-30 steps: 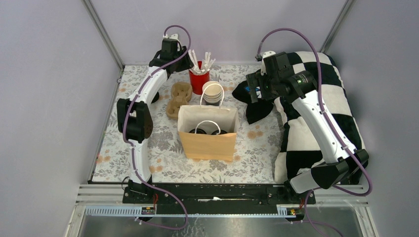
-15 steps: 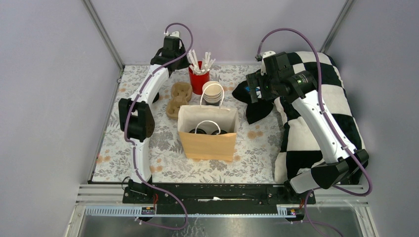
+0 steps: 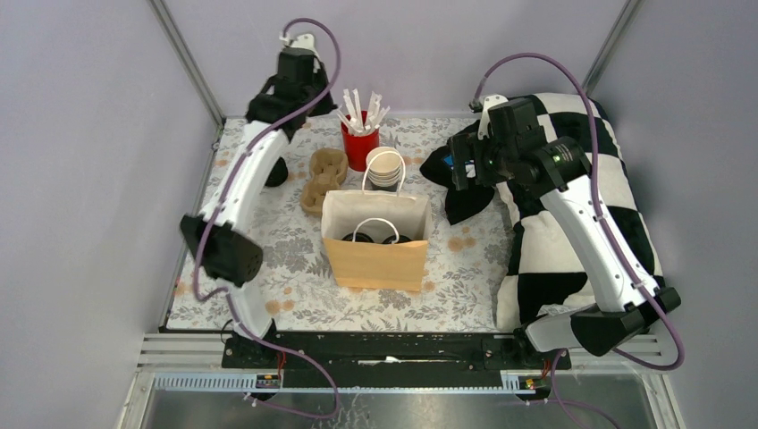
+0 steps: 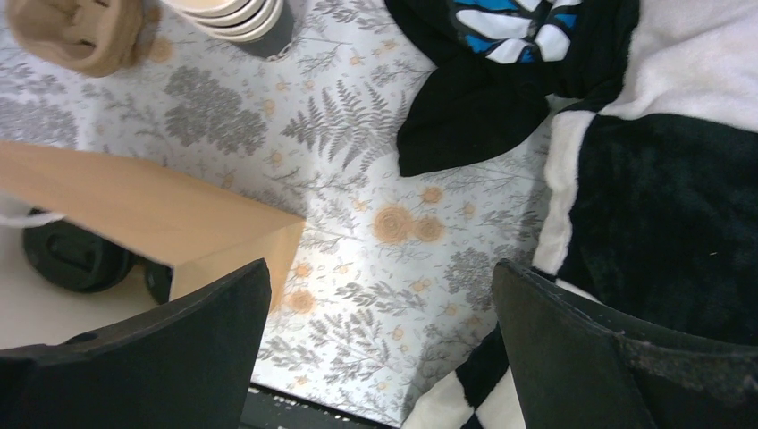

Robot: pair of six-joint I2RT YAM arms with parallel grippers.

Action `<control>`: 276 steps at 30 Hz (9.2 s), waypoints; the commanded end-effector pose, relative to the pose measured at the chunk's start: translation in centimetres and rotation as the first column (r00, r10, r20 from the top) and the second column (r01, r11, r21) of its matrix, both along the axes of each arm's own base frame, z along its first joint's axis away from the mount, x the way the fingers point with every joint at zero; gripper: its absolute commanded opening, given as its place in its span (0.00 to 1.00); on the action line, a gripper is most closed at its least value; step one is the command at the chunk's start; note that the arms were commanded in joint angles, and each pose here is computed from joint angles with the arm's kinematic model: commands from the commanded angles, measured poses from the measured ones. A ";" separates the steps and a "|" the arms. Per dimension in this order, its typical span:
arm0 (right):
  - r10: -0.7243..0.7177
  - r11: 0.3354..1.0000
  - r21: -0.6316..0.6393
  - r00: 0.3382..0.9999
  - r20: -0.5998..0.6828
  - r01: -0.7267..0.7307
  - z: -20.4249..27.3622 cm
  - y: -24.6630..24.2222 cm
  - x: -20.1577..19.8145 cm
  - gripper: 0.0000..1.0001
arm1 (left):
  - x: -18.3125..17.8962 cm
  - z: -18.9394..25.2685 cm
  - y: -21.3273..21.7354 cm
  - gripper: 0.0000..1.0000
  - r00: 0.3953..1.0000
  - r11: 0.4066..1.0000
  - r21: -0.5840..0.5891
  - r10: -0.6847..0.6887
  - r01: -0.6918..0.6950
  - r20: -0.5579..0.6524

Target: Pack the takeout coffee

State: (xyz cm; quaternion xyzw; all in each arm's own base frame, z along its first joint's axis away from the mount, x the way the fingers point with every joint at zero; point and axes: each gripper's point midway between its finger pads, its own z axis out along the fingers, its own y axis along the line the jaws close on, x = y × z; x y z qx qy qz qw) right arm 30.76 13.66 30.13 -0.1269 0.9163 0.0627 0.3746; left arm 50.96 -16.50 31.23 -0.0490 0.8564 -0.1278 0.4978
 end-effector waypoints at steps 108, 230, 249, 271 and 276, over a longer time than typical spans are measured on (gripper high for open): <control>-0.066 0.991 -0.119 0.995 -0.074 0.057 -4.2 -2.7 0.7 1.00 | 9.4 -4.9 0.4 0.44 0.995 0.977 -0.197 -0.063 0.076 0.072; 0.131 0.966 0.230 0.991 -0.040 -0.118 -1.8 0.8 -10.2 1.00 | -28.8 16.2 0.8 0.00 0.857 0.835 -0.201 -0.483 0.512 0.177; 0.107 0.973 0.207 0.994 -0.019 -0.101 -1.5 0.1 -10.0 1.00 | -30.3 4.1 -9.9 0.00 0.777 0.783 -0.067 -0.622 0.618 -0.102; 0.075 0.979 0.191 0.997 0.005 -0.075 -0.2 -0.8 -10.2 1.00 | -31.6 11.9 -6.5 0.77 0.849 0.848 -0.108 -0.498 0.519 0.173; 0.019 0.971 0.235 0.992 0.129 -0.049 4.4 -2.0 -11.0 1.00 | -31.3 19.1 -2.8 0.94 0.881 0.894 -0.205 -0.310 0.398 0.357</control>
